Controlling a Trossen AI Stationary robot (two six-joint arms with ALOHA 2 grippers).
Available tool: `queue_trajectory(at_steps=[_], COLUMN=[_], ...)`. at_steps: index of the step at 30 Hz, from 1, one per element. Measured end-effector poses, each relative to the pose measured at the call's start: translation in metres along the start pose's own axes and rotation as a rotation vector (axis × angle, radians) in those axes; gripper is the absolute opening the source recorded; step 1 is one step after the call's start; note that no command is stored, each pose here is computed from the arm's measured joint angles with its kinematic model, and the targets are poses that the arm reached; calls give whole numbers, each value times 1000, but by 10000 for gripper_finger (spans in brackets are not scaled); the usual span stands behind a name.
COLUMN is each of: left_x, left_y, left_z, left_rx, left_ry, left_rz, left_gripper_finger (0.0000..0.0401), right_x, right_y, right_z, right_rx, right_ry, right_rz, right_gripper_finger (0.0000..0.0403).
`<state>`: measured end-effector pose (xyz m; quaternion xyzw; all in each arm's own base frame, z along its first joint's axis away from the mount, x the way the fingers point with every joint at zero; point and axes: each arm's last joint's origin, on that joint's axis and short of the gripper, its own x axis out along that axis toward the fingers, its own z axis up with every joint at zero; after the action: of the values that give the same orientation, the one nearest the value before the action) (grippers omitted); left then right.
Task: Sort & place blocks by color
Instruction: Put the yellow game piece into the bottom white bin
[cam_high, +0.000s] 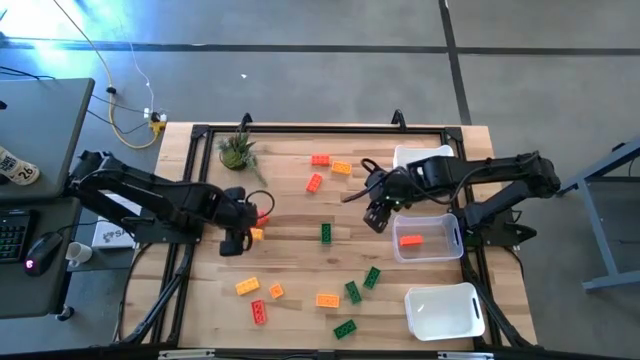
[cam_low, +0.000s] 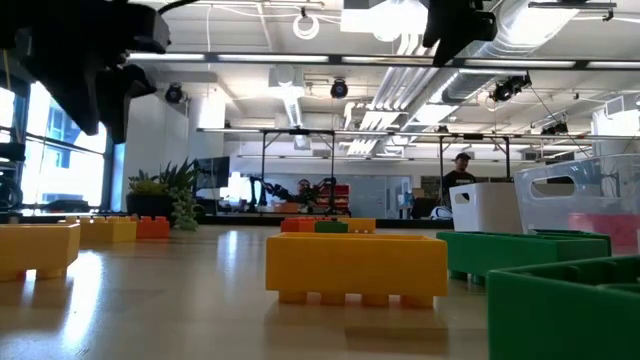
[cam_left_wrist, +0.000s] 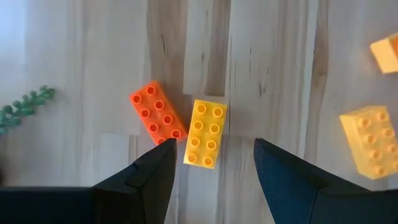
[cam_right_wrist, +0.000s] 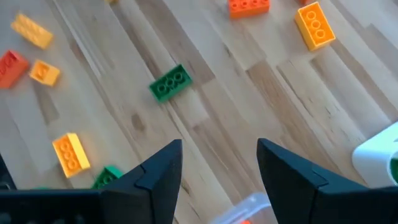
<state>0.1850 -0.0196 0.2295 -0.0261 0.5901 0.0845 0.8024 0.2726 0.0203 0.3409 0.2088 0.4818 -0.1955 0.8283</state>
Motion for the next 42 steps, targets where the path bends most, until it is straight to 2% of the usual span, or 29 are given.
queue_trajectory(at_steps=[11,17,27,33,42], left_x=[24,29,55,68,84], left_y=[-1,-2,-7,-10,-12], left_z=[-19,-17,-13,-7,-7], left_rx=[39,43,56,54,60], left_ry=[89,109,241,233,303], left_rz=[18,19,55,68,112], left_gripper_finger=[201,201,201,201,201], right_x=[1,1,1,1,1], right_y=[-4,-5,-5,-5,-5], right_z=[7,7,7,7,7], right_rx=[31,32,31,31,31], right_ry=[-30,-44,-43,-43,-39], right_rz=[3,-16,-16,-16,-10], right_gripper_finger=[195,195,195,195,195])
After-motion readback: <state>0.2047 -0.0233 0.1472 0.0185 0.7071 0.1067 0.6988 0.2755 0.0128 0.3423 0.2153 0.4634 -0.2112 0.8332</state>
